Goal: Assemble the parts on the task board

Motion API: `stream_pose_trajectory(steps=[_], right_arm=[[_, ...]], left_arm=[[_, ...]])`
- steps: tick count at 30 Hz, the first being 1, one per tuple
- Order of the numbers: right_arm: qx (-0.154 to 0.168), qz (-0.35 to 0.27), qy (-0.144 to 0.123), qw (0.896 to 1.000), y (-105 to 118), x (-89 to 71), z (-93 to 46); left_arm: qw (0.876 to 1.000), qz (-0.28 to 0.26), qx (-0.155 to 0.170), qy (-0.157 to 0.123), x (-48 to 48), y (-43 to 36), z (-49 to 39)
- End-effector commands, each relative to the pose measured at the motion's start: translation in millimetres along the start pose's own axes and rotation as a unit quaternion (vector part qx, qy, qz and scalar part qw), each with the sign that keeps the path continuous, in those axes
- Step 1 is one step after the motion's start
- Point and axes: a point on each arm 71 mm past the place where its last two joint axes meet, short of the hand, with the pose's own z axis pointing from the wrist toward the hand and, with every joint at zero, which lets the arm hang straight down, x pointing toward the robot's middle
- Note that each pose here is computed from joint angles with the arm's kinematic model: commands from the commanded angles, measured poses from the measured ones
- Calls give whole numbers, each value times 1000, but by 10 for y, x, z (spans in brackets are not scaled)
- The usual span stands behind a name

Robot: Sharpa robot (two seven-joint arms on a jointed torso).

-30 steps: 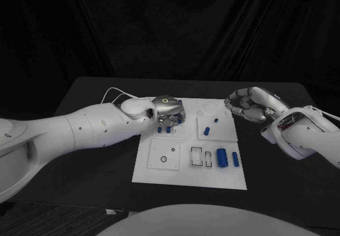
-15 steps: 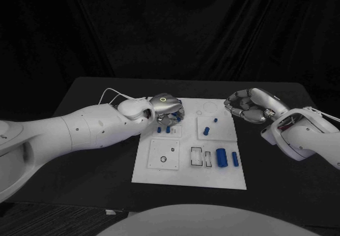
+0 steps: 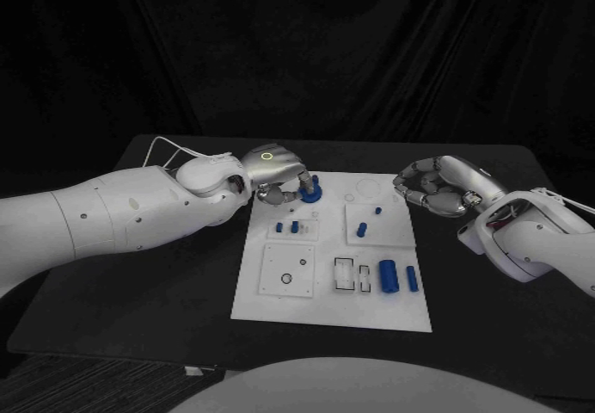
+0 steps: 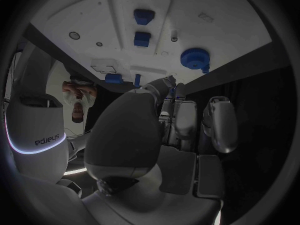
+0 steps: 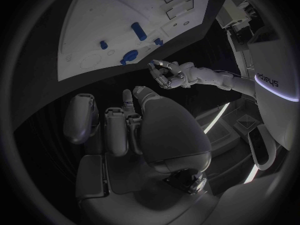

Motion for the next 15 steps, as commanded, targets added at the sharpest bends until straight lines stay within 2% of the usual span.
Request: stream_pose_trajectory(steps=[1, 8, 15], right_arm=[[6, 0, 5, 1000, -10, 19, 0], [8, 0, 6, 1000, -16, 24, -7], [10, 1, 8, 1000, -19, 38, -5]], left_arm=[[1000, -6, 13, 28, 2, -19, -6], [999, -10, 9, 46, 48, 29, -43], [998, -16, 2, 59, 156, 55, -66]])
